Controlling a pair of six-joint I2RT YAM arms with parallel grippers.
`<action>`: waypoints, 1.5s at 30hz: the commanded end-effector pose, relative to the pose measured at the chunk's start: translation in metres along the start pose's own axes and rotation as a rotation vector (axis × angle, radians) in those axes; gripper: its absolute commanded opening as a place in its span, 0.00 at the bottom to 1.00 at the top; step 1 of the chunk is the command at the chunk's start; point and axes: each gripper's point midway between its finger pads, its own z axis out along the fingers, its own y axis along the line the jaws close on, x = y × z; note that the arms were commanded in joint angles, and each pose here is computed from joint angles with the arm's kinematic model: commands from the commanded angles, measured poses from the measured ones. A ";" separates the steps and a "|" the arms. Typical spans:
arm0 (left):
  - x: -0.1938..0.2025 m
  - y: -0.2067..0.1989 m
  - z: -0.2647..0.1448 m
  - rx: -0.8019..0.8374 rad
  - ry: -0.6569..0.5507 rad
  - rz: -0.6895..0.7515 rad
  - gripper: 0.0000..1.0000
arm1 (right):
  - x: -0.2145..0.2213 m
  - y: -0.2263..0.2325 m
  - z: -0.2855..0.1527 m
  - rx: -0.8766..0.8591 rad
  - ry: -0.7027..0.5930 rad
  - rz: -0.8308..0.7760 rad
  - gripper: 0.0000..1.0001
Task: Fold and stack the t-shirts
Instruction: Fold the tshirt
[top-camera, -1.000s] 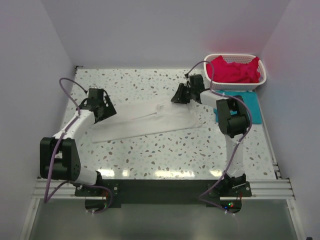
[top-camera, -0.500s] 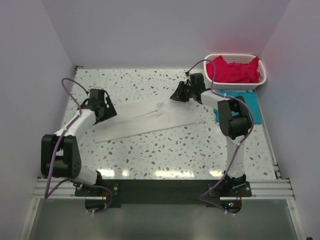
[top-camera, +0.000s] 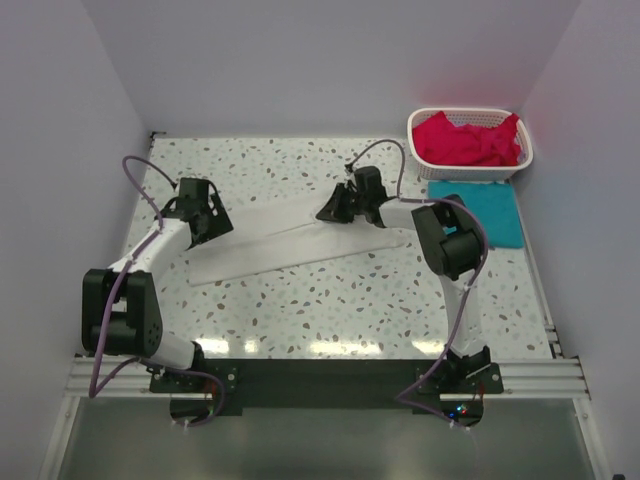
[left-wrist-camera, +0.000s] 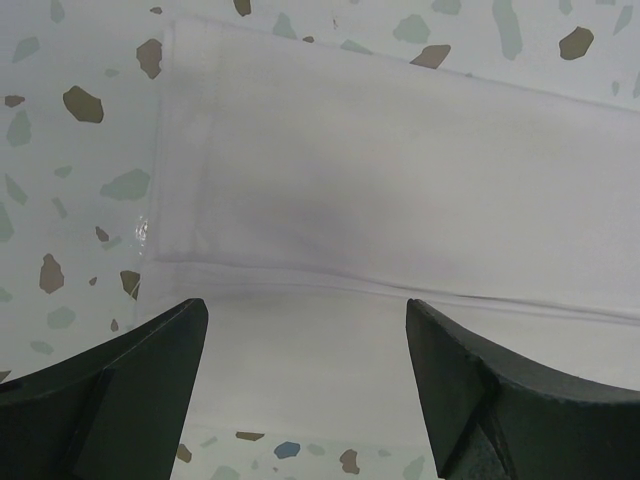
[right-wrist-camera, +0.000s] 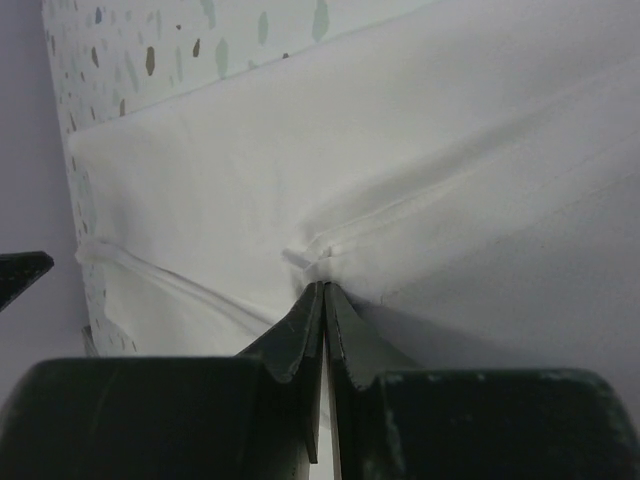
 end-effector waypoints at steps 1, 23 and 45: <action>-0.015 0.001 -0.005 -0.009 -0.054 0.008 0.86 | -0.020 0.002 0.000 0.047 -0.045 -0.064 0.07; -0.039 -0.033 0.061 -0.023 0.065 0.128 0.86 | 0.028 -0.046 -0.142 0.419 -0.189 -0.073 0.40; 0.135 -0.022 0.001 0.143 0.446 -0.111 0.78 | -0.082 -0.135 -0.039 0.496 -0.011 -0.123 0.38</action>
